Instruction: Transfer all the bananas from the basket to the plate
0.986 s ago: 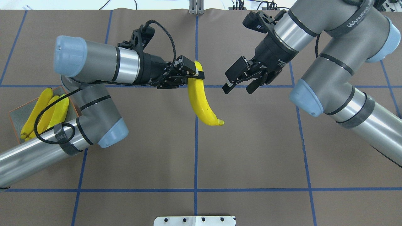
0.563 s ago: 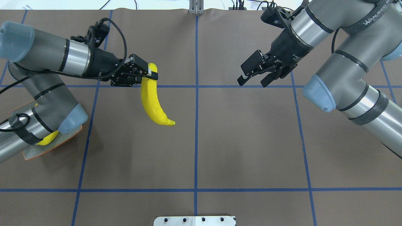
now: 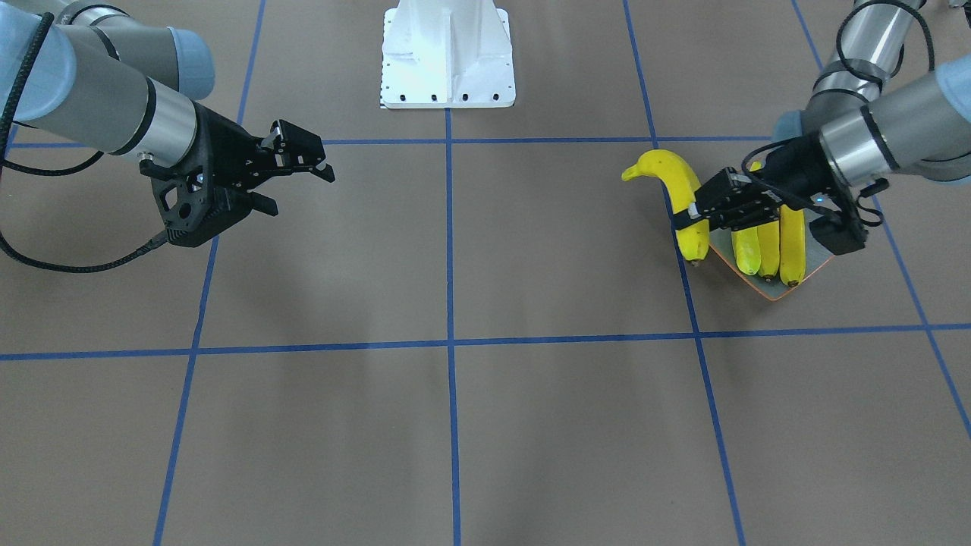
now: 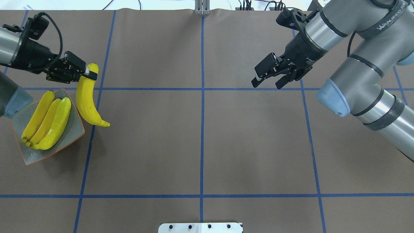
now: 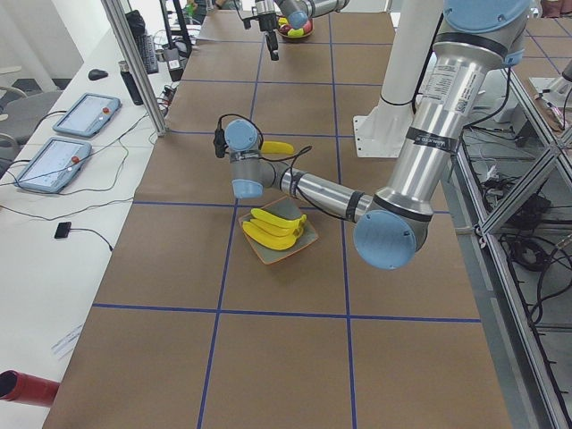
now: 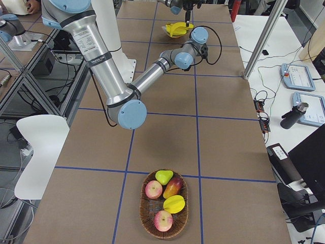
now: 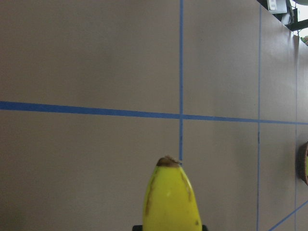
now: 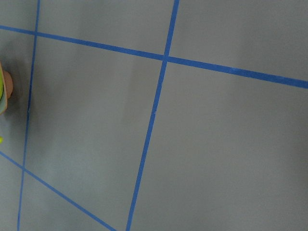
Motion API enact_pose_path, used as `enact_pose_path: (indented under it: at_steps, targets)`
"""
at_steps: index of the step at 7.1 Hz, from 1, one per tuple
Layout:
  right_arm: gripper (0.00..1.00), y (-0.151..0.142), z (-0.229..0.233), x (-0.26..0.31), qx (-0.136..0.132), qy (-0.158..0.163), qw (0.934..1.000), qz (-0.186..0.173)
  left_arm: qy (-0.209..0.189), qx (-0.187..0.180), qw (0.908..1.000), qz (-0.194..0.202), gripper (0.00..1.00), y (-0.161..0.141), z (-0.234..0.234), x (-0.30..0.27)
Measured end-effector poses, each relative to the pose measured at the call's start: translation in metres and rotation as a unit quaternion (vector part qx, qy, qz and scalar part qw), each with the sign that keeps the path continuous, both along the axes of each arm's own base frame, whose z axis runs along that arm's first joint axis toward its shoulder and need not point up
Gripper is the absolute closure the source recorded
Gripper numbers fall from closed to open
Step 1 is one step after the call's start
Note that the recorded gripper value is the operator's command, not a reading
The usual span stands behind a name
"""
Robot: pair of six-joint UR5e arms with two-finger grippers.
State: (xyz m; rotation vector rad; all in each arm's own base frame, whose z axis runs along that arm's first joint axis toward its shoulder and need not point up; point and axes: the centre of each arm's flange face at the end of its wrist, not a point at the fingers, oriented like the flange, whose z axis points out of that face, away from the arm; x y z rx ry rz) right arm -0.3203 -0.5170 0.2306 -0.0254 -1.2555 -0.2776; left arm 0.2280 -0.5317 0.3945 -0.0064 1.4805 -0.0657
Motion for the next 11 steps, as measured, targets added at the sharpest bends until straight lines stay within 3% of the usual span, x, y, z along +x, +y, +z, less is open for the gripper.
enact_pose_path:
  at_steps: [4, 9, 10, 11]
  targets:
    - [0.0, -0.003, 0.005, 0.005, -0.007, 0.009, 0.9998, 0.015, -0.043, -0.085, 0.9953, -0.013, 1.0, 0.019, 0.104, -0.035]
    - [0.0, -0.004, 0.008, 0.008, -0.009, 0.013, 0.9996, 0.024, -0.072, -0.141, 0.9865, -0.044, 1.0, 0.032, 0.17, -0.064]
    - [0.0, -0.003, 0.01, 0.008, -0.01, 0.014, 0.9996, 0.024, -0.074, -0.145, 0.9856, -0.046, 0.87, 0.035, 0.176, -0.067]
    - [0.0, -0.003, 0.012, 0.009, -0.011, 0.015, 0.9995, 0.024, -0.077, -0.15, 0.9846, -0.047, 0.56, 0.04, 0.184, -0.069]
